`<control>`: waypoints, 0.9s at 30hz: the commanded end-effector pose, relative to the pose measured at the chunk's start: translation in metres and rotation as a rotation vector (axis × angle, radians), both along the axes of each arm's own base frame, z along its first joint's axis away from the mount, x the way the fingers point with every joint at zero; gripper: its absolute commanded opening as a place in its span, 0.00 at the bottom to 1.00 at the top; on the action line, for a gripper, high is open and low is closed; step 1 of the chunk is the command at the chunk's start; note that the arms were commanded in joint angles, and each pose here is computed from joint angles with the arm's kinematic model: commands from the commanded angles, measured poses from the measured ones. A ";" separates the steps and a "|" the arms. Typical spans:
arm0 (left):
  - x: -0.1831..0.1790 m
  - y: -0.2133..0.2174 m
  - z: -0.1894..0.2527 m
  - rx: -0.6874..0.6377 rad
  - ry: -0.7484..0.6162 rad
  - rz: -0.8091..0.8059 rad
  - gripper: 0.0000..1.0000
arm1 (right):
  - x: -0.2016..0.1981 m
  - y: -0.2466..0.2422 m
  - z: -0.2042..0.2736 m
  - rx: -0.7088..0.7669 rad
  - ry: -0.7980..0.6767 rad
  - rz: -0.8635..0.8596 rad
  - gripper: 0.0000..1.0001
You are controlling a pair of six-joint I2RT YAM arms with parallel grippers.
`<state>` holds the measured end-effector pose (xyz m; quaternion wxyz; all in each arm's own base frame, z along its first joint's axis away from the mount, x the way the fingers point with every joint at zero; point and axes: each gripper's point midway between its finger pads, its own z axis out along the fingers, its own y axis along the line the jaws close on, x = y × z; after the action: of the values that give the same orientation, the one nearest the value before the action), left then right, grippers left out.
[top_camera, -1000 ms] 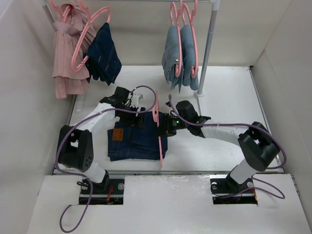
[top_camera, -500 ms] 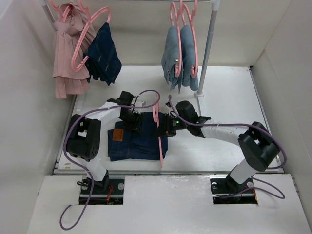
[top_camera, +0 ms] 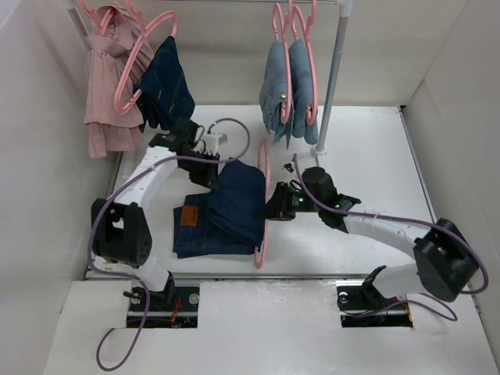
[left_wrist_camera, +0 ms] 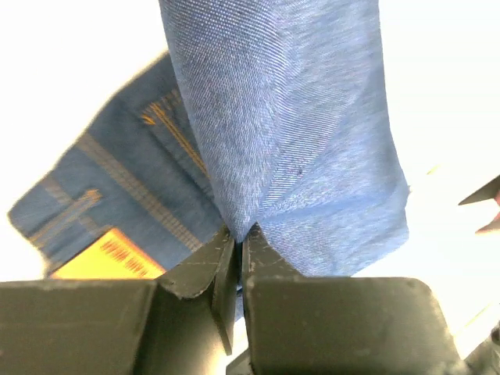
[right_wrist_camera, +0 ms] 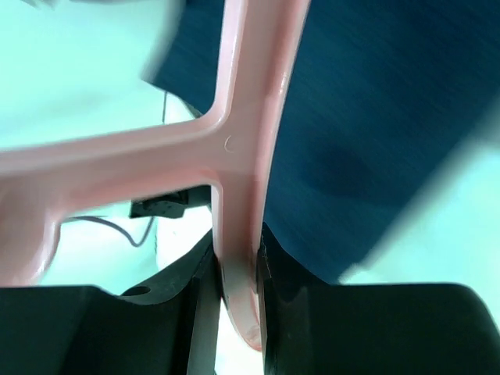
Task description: Place the trousers on the hanger
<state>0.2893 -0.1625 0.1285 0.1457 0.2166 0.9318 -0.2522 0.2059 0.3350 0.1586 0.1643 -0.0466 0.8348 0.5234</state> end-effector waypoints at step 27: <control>-0.031 0.091 0.080 0.235 -0.238 -0.136 0.00 | 0.029 -0.046 -0.074 -0.235 0.133 -0.295 0.00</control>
<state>0.2594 -0.1131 0.2327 0.2329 0.3095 0.8966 -0.2147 0.2287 0.3123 0.0856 0.1392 0.0611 0.8840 0.4421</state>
